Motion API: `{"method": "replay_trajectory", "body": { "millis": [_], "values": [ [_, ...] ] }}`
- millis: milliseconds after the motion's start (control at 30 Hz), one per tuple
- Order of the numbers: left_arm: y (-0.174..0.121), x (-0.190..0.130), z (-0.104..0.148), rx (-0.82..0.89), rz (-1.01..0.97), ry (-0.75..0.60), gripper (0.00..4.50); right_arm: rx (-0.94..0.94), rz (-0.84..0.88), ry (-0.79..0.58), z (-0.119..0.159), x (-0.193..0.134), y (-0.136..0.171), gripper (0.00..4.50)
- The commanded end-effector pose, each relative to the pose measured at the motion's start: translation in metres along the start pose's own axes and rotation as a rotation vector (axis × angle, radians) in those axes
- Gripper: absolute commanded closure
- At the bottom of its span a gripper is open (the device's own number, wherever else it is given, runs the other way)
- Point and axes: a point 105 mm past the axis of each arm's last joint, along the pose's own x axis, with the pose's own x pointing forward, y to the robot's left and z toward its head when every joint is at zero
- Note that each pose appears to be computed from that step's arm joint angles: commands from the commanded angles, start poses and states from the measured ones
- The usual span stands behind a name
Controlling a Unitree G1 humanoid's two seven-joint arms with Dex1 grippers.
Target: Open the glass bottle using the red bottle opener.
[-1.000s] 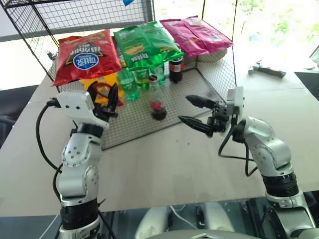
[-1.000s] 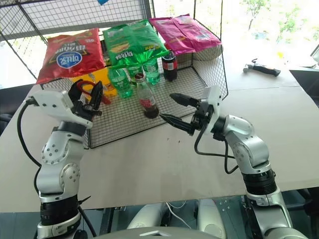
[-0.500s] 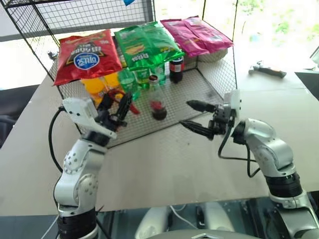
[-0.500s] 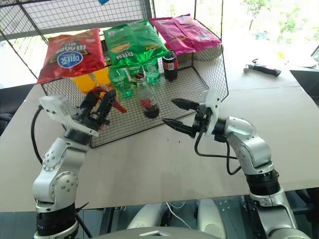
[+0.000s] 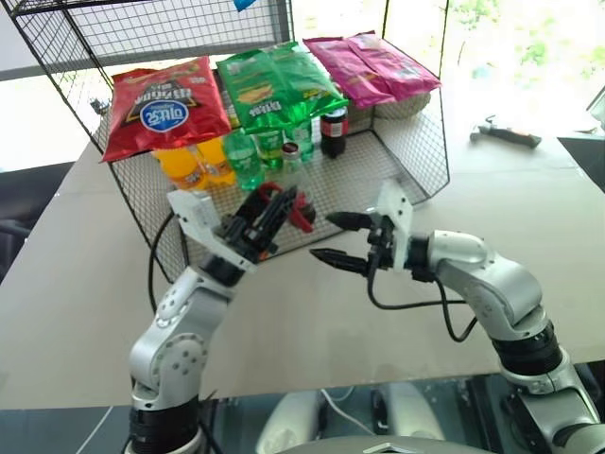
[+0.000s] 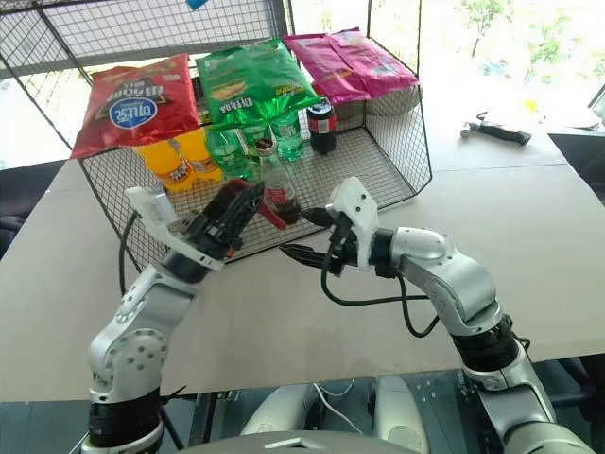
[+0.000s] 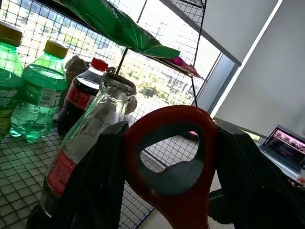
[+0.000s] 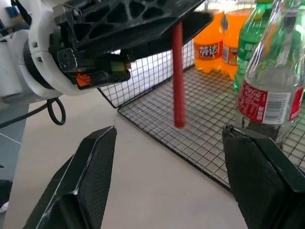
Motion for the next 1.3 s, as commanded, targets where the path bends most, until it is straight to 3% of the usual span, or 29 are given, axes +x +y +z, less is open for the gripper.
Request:
{"method": "replay_trajectory", "body": {
  "millis": [33,367,467,667,967,1033,1133,1300],
  "values": [
    [-0.006,0.004,0.006,-0.002,-0.011,-0.052,2.4,-0.032,0.014,-0.033,0.018,0.006,0.01,0.92],
    [-0.011,0.0,-0.003,-0.025,-0.03,-0.027,2.4,0.0,-0.053,-0.016,0.024,0.012,0.004,0.92],
    [-0.011,0.0,-0.004,-0.023,-0.032,-0.024,2.4,0.007,-0.052,-0.027,0.026,0.013,0.004,1.79],
    [-0.014,0.0,-0.006,-0.038,-0.05,-0.012,2.4,-0.009,-0.047,-0.002,0.02,0.013,0.005,4.49],
    [-0.025,-0.003,-0.004,-0.141,-0.132,-0.003,2.4,-0.005,-0.079,0.023,0.014,0.011,0.0,4.49],
    [-0.029,-0.005,-0.005,-0.144,-0.153,0.006,1.32,0.01,-0.094,0.014,0.014,0.011,-0.002,4.5],
    [-0.03,-0.007,-0.004,-0.143,-0.158,0.012,0.13,0.031,-0.123,0.002,0.014,0.008,-0.007,4.5],
    [-0.031,-0.013,-0.008,-0.108,-0.158,0.05,0.05,0.002,-0.255,0.045,-0.003,-0.025,-0.04,4.5]
  ]
}}
